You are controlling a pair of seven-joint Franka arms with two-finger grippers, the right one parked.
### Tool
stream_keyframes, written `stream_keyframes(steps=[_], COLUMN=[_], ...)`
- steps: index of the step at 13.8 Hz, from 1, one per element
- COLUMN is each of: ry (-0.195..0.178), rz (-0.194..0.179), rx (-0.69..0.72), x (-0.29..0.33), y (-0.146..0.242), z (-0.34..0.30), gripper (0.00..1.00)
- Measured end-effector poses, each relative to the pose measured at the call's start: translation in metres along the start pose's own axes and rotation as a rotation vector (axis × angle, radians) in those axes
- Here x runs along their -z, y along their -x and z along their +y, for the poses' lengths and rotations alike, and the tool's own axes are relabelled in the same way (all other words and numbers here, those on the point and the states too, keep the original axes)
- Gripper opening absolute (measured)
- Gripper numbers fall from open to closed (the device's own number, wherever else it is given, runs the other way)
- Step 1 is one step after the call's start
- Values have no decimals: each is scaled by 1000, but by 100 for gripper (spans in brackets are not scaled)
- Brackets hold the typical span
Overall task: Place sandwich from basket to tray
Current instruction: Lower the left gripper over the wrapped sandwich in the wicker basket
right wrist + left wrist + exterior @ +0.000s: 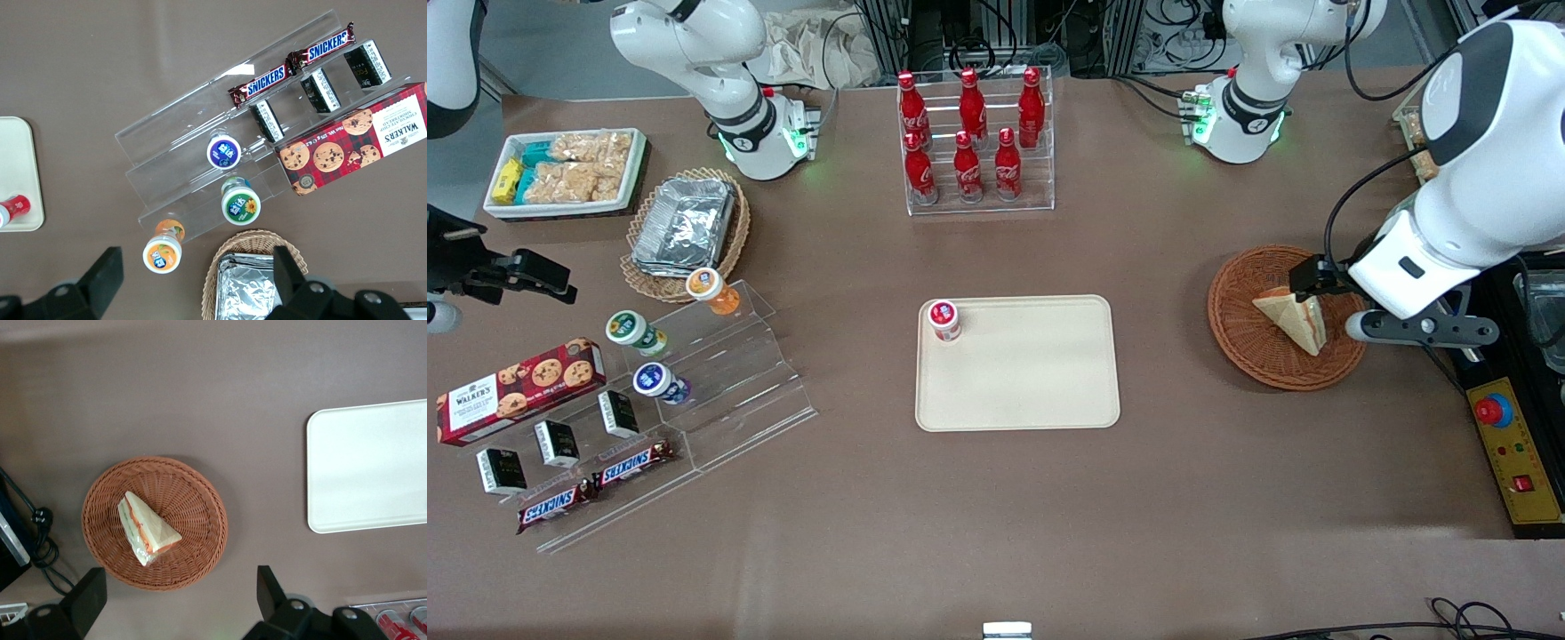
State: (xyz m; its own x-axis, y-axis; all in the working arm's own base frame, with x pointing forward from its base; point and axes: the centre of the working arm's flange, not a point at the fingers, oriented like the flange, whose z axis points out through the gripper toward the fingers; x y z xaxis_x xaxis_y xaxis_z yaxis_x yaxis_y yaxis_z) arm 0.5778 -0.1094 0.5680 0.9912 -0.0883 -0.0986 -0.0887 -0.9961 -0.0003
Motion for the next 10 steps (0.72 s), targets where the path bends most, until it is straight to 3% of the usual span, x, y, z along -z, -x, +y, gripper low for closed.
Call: stream_keyframes(steps=[5,10], ry=[-21,-23], rz=[-37,10], rx=[22,286], x=[-16,-74], y=[26,59], z=[-4,-11], gripper=[100,100])
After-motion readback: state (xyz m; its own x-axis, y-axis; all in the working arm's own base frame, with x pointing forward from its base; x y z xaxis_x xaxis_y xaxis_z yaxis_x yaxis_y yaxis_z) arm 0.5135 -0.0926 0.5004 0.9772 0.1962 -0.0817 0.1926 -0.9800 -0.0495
